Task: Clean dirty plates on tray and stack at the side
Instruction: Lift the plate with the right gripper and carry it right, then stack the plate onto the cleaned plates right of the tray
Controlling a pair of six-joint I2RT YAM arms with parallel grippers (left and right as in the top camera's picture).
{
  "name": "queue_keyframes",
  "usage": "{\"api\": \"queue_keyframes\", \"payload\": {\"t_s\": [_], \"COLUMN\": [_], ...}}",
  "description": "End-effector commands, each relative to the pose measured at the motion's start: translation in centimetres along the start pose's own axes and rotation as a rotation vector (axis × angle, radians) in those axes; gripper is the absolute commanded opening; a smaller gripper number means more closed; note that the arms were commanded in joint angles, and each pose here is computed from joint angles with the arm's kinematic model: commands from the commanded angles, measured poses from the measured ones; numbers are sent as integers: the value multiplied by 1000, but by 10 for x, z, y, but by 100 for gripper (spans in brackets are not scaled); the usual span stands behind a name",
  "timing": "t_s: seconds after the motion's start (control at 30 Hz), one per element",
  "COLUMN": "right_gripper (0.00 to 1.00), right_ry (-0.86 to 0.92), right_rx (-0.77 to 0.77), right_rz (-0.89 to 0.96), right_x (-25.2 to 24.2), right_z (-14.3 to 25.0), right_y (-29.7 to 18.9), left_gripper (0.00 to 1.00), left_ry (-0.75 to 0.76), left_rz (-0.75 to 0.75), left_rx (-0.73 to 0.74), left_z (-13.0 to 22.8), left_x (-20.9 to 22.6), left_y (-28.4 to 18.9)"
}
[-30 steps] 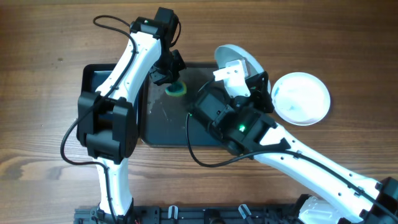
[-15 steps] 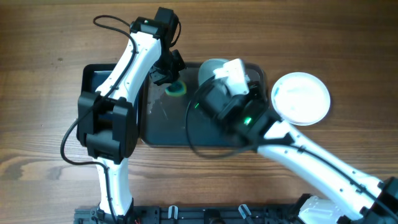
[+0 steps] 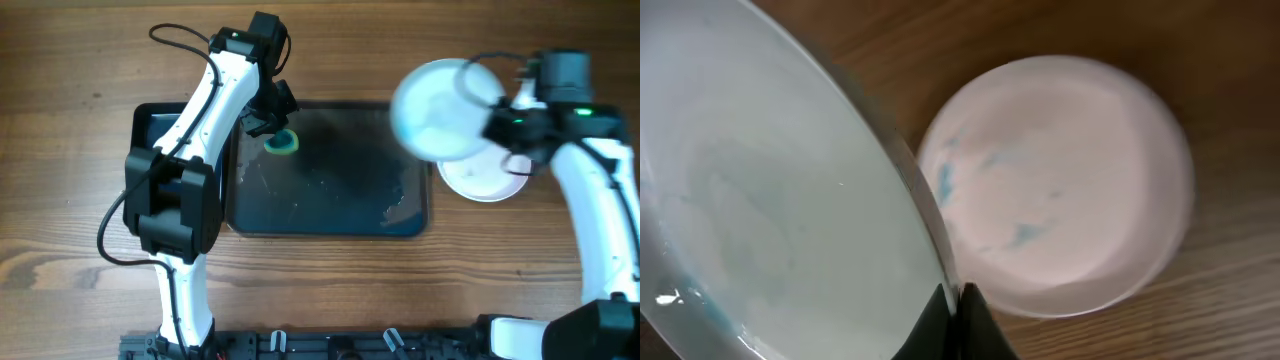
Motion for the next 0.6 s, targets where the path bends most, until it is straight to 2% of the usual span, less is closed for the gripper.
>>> {"api": "queue_keyframes", "payload": {"t_s": [0.0, 0.13, 0.37, 0.57], "right_gripper": [4, 4, 4, 4], "right_ry": [137, 216, 221, 232], "right_rx": [5, 50, 162, 280], "right_rz": [-2, 91, 288, 315], "right_x": [-38, -75, -110, -117], "right_z": [-13, -13, -1, 18], "right_y": [4, 22, 65, 92], "left_gripper": [4, 4, 4, 4], "left_ry": [13, 13, 13, 13], "left_rz": [5, 4, 5, 5], "left_rx": [-31, -31, -31, -30], "left_z": [-3, -3, -3, -3], "left_x": [1, 1, 1, 1], "left_y": [-9, -9, -9, -9]}}
Point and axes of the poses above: each gripper's point midway between its finger pads, its own y axis out along the fingers, its own x axis along the line the jaws close on, z = x × y, the point moved 3 cm from there along -y, back along the fingers, and after that the axes turned 3 degrees about -y, right-handed, at the moved point
